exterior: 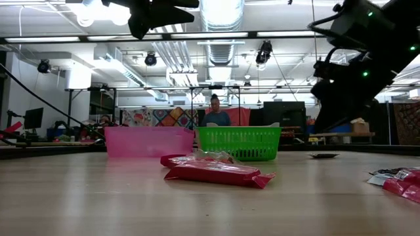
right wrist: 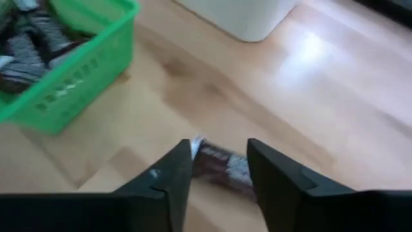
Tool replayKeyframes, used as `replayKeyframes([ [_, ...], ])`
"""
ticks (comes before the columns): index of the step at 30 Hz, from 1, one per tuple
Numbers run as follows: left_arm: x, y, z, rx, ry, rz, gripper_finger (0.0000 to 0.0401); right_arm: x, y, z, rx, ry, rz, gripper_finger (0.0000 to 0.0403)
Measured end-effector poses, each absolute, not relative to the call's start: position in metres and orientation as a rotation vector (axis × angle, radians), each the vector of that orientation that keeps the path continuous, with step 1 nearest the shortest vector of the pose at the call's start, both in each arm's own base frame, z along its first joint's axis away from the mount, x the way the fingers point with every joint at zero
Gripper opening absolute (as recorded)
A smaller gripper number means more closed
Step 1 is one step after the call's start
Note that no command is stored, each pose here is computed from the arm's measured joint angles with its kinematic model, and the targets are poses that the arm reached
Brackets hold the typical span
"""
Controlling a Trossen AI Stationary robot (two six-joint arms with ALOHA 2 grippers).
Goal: Sort candy
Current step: Put the brown chocolate bar into the green bin
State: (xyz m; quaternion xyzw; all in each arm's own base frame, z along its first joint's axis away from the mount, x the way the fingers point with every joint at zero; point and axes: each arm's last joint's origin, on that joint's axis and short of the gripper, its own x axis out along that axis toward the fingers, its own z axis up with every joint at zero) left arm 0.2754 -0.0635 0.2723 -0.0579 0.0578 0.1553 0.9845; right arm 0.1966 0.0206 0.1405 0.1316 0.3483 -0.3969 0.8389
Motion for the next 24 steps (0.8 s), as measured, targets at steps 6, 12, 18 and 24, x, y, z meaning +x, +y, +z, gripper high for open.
replayKeyframes([
  [6, 0.275, -0.063, 0.272, -0.116, 0.116, 0.313, 0.0161, 0.191, -0.001, 0.138, 0.342, 0.765, -0.990, 0.0192],
  [12, 0.275, -0.063, 0.272, -0.105, 0.118, 0.312, 0.0161, 0.185, -0.015, 0.135, 0.420, 0.792, -1.091, 0.0182],
  [18, 0.275, -0.063, 0.272, -0.099, 0.119, 0.311, 0.0161, 0.185, -0.013, 0.133, 0.488, 0.844, -1.039, 0.0157],
  [24, 0.280, -0.065, 0.266, -0.084, 0.139, 0.312, 0.0161, 0.183, -0.013, 0.131, 0.508, 0.853, -1.038, 0.0092],
])
